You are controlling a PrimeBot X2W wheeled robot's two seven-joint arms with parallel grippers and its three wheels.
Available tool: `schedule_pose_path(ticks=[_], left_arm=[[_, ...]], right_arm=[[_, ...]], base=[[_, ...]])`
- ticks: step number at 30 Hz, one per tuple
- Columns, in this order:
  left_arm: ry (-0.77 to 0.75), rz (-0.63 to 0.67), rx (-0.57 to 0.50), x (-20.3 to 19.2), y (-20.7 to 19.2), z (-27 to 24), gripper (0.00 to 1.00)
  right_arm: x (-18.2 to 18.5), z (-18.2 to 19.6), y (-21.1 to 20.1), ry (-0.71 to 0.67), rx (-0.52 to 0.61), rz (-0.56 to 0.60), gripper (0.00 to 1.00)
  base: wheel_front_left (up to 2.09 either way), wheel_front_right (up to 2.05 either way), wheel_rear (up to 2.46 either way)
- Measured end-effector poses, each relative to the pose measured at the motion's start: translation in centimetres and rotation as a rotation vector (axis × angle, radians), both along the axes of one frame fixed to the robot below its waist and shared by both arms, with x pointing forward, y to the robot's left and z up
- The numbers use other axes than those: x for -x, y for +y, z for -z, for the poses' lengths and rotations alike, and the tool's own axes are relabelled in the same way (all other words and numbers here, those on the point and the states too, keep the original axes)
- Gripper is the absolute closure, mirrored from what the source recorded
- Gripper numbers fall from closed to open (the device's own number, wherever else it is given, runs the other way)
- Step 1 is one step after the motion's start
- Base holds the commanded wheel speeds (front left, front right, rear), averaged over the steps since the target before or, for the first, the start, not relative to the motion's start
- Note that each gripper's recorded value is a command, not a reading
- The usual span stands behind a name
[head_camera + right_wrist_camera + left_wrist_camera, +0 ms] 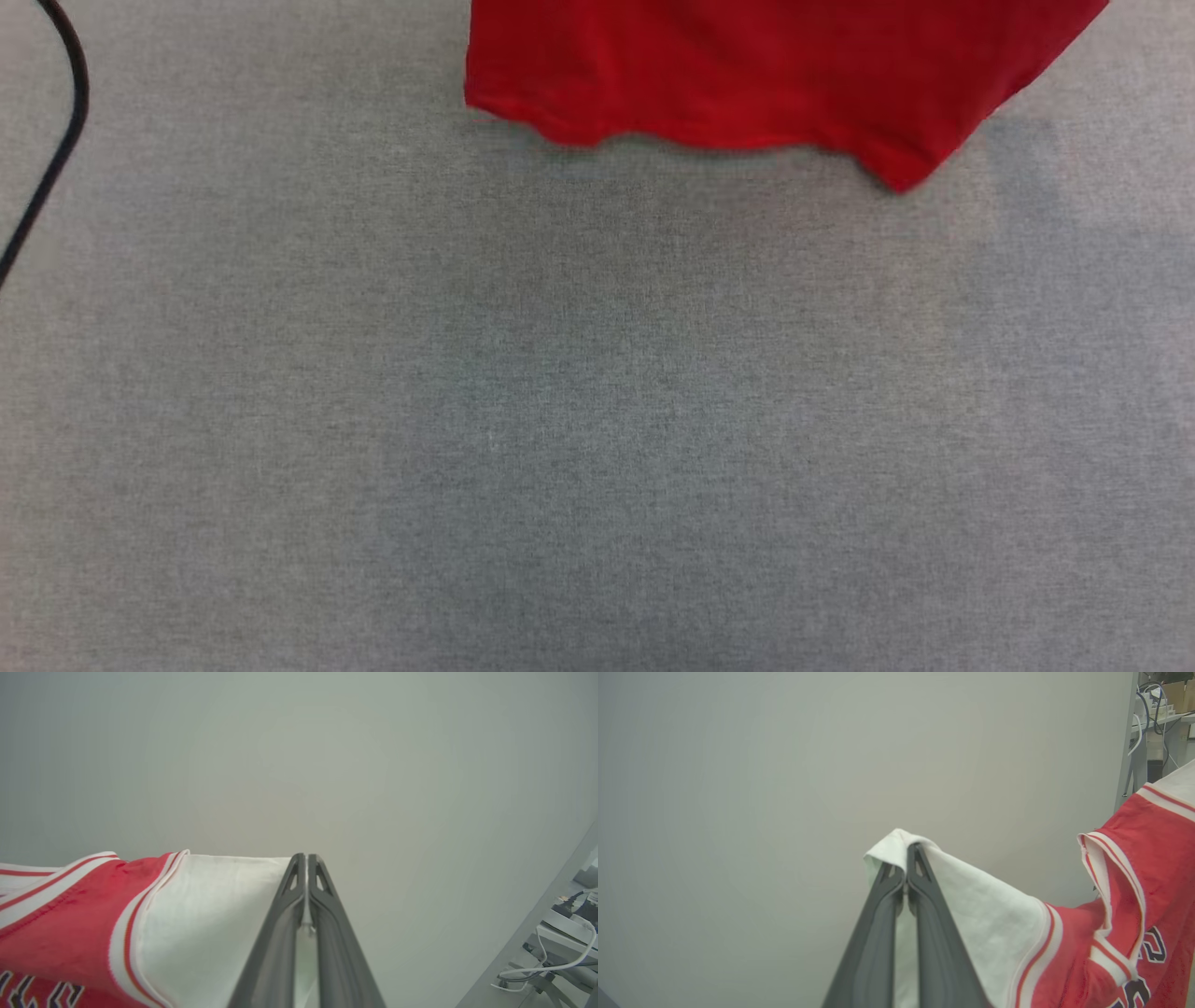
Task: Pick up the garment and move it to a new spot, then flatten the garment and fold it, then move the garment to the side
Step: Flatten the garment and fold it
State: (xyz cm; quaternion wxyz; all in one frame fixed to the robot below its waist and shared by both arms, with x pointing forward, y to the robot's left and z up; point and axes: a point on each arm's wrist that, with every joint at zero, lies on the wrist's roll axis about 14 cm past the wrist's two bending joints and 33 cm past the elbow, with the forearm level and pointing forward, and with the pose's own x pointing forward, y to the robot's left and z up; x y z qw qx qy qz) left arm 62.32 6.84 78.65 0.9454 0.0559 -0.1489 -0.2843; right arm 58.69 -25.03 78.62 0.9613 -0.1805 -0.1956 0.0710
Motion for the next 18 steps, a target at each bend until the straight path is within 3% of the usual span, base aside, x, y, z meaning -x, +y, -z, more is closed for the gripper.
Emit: schedule_pose_path(ticks=[7,12,18], left_arm=[[-0.082,-0.065,0.033,-3.9,1.2,-2.3,1.0],[-0.105,-0.084,0.065,-5.6,1.8,-2.8,1.0],[-0.018,-0.114,0.078,-8.6,2.6,2.4,1.0]], right_arm=[[-3.7,-4.4,0.6,-0.146,0.033,0.021,1.0],[-5.4,-5.4,0.9,-0.194,0.052,0.028,1.0],[-9.0,-0.6,2.0,-0.112,0.059,0.005,1.0]], base=[[0.0,0.0,0.0],[0.0,0.0,0.0],[0.0,0.0,0.0]])
